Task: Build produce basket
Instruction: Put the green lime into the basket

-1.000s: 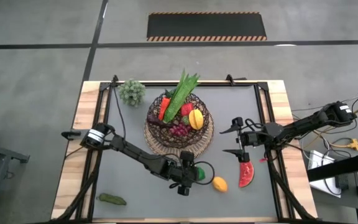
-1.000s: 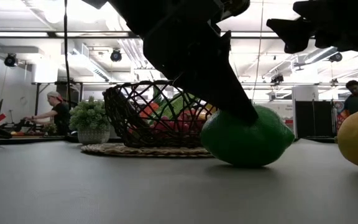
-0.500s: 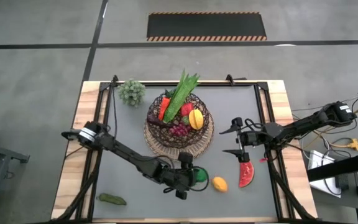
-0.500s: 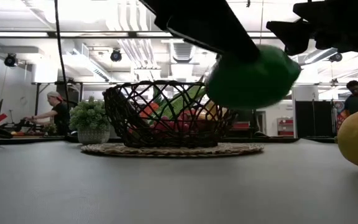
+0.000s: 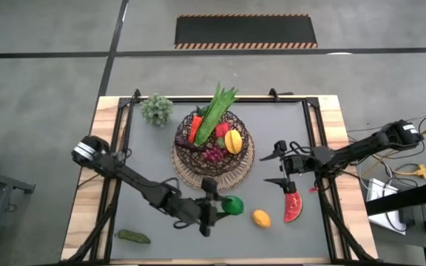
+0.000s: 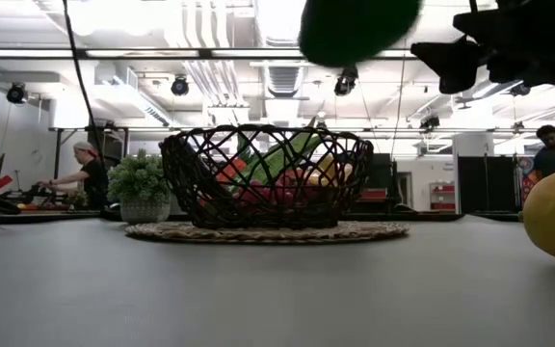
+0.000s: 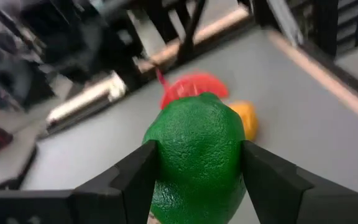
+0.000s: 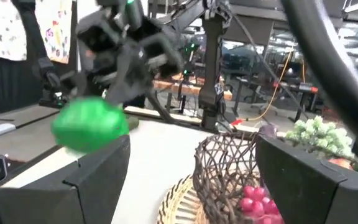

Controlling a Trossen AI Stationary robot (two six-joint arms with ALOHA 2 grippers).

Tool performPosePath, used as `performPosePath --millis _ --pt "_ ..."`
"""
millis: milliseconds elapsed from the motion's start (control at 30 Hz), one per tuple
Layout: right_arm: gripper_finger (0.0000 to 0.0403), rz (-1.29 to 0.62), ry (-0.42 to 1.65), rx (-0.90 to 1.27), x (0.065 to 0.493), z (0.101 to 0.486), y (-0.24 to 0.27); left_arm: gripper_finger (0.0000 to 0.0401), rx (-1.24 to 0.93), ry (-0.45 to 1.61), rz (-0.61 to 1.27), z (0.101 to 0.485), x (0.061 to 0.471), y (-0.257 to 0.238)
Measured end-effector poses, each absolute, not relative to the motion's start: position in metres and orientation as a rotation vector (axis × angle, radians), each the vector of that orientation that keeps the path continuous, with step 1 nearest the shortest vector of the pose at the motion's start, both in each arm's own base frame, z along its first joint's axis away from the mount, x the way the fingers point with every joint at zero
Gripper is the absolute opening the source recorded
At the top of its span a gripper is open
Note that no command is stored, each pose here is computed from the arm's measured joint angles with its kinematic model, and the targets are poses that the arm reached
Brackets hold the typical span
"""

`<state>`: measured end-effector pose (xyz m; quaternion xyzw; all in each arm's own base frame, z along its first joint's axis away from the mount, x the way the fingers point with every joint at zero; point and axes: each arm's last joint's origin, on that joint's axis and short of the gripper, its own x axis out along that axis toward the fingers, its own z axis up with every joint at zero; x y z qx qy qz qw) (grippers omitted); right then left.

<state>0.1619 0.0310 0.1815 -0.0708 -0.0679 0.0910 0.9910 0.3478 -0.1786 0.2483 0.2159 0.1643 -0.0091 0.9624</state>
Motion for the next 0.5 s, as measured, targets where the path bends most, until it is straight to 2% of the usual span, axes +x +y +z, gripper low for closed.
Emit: performPosePath --millis 267,500 --pt "0.0327 0.205 -0.2 -0.142 0.174 0.186 0.039 0.0198 0.399 0.026 0.049 0.247 0.301 -0.141" --pt "0.0327 0.188 -0.251 -0.215 0.225 0.211 0.05 0.0198 0.313 -0.189 0.159 0.239 0.281 -0.11"
